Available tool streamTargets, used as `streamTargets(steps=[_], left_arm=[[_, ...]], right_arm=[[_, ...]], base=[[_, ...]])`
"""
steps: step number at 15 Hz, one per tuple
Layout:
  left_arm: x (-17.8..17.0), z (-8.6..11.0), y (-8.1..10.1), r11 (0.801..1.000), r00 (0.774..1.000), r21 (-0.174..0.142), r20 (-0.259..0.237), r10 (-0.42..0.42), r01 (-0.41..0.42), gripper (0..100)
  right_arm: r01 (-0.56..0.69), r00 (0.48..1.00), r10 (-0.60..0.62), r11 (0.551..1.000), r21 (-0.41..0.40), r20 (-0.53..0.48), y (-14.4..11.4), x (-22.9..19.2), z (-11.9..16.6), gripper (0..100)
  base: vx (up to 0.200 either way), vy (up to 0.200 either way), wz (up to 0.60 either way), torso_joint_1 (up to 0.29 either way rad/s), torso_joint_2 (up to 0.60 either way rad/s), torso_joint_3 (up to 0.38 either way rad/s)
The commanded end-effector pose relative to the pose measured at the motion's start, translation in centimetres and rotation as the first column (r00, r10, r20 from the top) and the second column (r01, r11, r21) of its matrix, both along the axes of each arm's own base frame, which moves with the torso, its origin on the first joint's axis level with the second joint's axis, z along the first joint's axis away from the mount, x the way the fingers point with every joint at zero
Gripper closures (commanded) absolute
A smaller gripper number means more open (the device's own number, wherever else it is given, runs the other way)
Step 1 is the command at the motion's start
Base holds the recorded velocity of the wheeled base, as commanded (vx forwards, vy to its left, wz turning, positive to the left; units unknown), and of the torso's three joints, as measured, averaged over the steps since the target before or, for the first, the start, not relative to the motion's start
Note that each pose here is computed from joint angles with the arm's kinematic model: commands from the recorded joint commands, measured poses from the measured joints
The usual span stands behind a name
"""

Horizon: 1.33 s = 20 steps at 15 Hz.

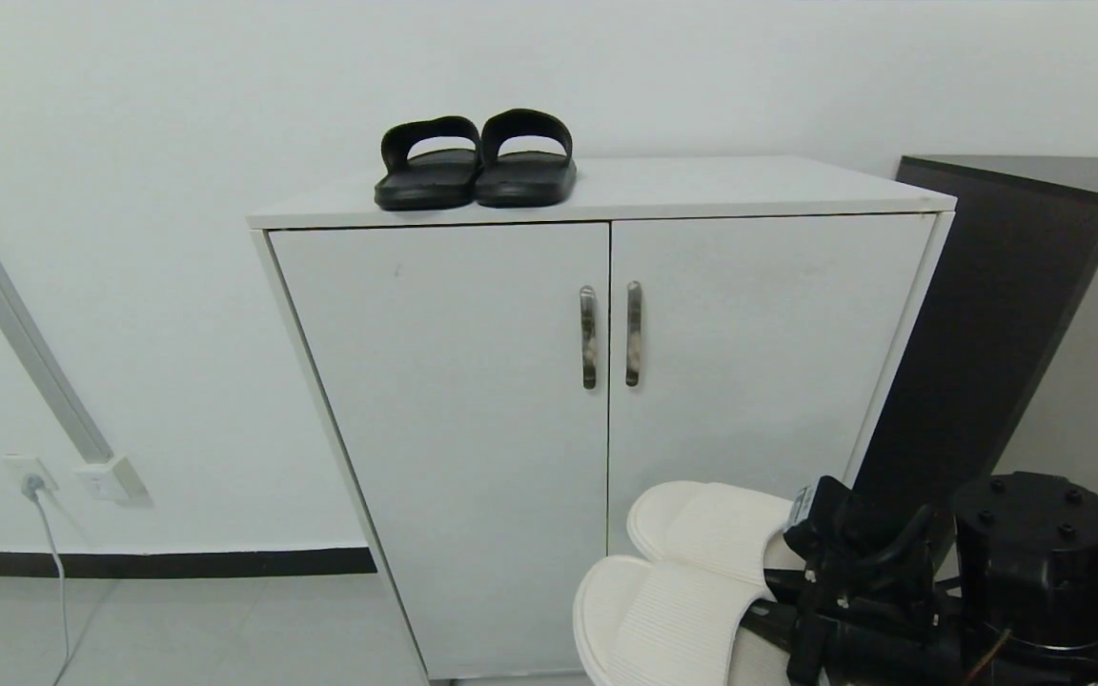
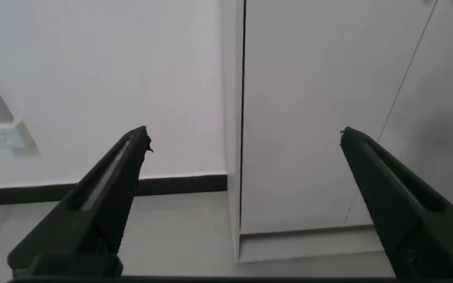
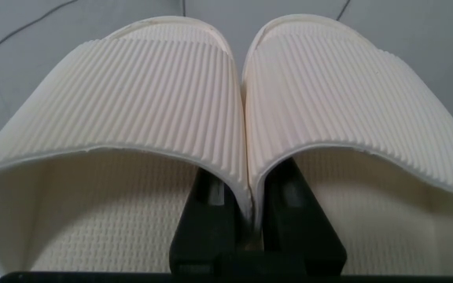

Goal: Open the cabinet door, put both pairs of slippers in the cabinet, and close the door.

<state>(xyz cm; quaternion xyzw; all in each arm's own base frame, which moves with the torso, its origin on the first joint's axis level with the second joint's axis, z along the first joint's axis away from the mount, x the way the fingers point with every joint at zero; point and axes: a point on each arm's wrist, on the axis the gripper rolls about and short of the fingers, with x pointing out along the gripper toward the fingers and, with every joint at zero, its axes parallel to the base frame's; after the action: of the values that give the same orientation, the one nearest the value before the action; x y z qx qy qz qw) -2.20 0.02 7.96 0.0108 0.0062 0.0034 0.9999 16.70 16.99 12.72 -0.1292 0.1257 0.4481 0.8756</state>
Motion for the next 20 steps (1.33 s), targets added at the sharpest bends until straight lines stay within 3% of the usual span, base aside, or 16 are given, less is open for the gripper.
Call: streamTargets(steps=[1,2,5,10,14,17,20], left_arm=[[0.1,2.9,0.0,1.000,1.000,-0.023,0.008,-0.013,0.013,0],[0.5,4.5,-0.1,0.997,0.999,-0.055,-0.006,-0.046,0.046,0],[3.4,6.3,-0.4,0.984,0.975,-0.080,-0.143,-0.170,0.160,0],[8.3,8.8,-0.8,0.939,0.929,-0.108,-0.146,-0.340,0.326,0],[12.2,11.9,-2.4,0.867,0.851,-0.126,-0.170,-0.497,0.482,0],[14.7,13.6,-4.8,0.790,0.769,-0.137,-0.178,-0.614,0.598,0],[17.2,14.9,-8.0,0.697,0.684,-0.201,-0.143,-0.716,0.688,0]], right_arm=[[-0.005,1.000,0.005,1.000,-0.003,-0.005,0.1,-0.1,-0.1,100],[-0.007,1.000,0.007,1.000,-0.004,-0.006,0.2,0.0,-0.2,100],[-0.014,1.000,0.014,1.000,-0.009,-0.010,0.2,-0.3,-0.3,100],[-0.018,1.000,0.018,1.000,-0.008,-0.006,0.2,-0.4,-0.2,100],[-0.015,1.000,0.015,1.000,-0.004,-0.006,0.2,-0.4,-0.2,100],[-0.013,1.000,0.013,1.000,-0.005,-0.010,0.1,-0.5,-0.2,100],[-0.012,1.000,0.012,1.000,-0.005,-0.012,0.1,-0.5,-0.3,100]], base=[[0.000,0.000,0.00,0.000,0.00,0.000],[0.000,0.000,0.00,0.000,0.00,0.000],[0.000,0.000,0.00,0.000,0.00,0.000],[0.000,0.000,0.00,0.000,0.00,0.000],[0.000,0.000,0.00,0.000,0.00,0.000],[0.000,0.000,0.00,0.000,0.00,0.000],[0.000,0.000,0.00,0.000,0.00,0.000]])
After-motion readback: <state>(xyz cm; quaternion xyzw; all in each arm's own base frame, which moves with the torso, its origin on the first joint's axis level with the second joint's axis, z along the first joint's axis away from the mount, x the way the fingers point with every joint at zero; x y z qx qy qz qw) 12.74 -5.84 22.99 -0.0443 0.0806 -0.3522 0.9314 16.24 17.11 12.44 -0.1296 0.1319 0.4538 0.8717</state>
